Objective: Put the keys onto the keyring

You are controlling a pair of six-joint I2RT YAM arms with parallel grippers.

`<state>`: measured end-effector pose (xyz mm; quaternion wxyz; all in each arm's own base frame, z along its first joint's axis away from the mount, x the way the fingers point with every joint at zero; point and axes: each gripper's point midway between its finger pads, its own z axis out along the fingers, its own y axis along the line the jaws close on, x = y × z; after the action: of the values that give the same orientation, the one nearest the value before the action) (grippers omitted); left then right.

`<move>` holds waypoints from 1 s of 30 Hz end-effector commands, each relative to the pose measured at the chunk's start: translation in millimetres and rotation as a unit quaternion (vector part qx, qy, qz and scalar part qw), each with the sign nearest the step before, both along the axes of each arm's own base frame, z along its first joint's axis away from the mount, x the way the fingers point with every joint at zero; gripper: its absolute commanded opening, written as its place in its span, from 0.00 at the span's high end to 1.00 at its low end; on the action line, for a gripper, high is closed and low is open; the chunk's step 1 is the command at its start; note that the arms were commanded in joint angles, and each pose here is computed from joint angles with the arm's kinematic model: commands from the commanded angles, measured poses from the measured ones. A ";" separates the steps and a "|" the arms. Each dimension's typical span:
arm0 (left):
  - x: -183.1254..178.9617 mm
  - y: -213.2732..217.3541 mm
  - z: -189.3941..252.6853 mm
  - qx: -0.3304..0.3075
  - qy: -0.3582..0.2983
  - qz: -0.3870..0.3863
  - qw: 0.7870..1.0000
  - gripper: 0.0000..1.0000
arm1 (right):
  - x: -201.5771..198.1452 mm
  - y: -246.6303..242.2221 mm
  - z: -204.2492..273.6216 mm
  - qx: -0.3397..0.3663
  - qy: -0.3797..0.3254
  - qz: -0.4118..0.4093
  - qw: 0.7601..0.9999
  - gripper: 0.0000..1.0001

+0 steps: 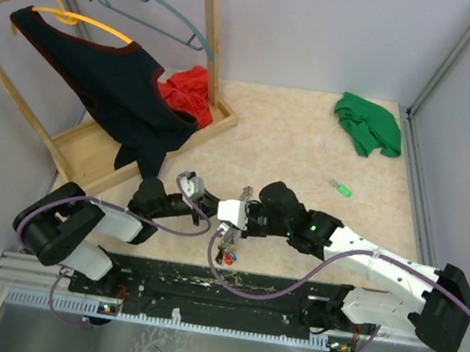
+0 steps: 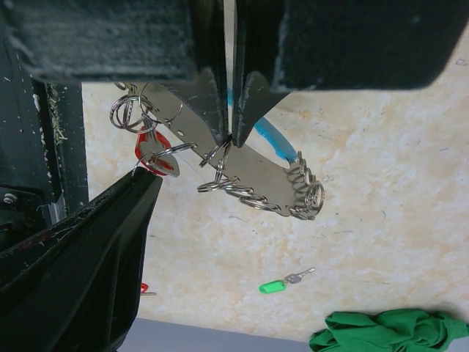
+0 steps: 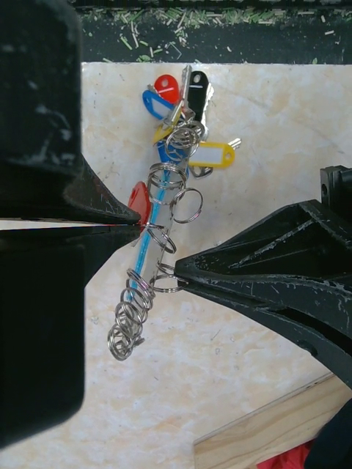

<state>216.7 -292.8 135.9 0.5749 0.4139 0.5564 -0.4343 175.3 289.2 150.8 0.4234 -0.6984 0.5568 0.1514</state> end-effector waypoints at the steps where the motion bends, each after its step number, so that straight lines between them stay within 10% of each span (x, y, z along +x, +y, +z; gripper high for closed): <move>1: 0.1 -1.3 11.0 -0.013 -0.035 -0.008 0.999 0.98 | -13.6 9.1 17.3 0.041 0.021 0.016 0.999 1.00; 7: -7.0 -1.1 17.7 -0.027 -0.061 -0.023 0.998 1.00 | -14.8 6.4 12.9 0.046 0.032 0.002 0.998 1.00; 14: -15.0 0.4 17.0 -0.029 -0.085 -0.038 0.995 1.00 | -11.9 -4.2 29.9 0.069 0.028 -0.037 0.997 0.70; 30: -21.1 1.0 20.2 -0.034 -0.100 -0.050 0.993 1.00 | 40.7 -1.0 37.3 0.163 0.010 -0.093 0.982 0.71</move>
<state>198.4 -291.9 141.5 0.5968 0.4556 0.4933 -0.4392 209.9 268.9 169.3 0.4997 -0.5743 0.6250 0.1730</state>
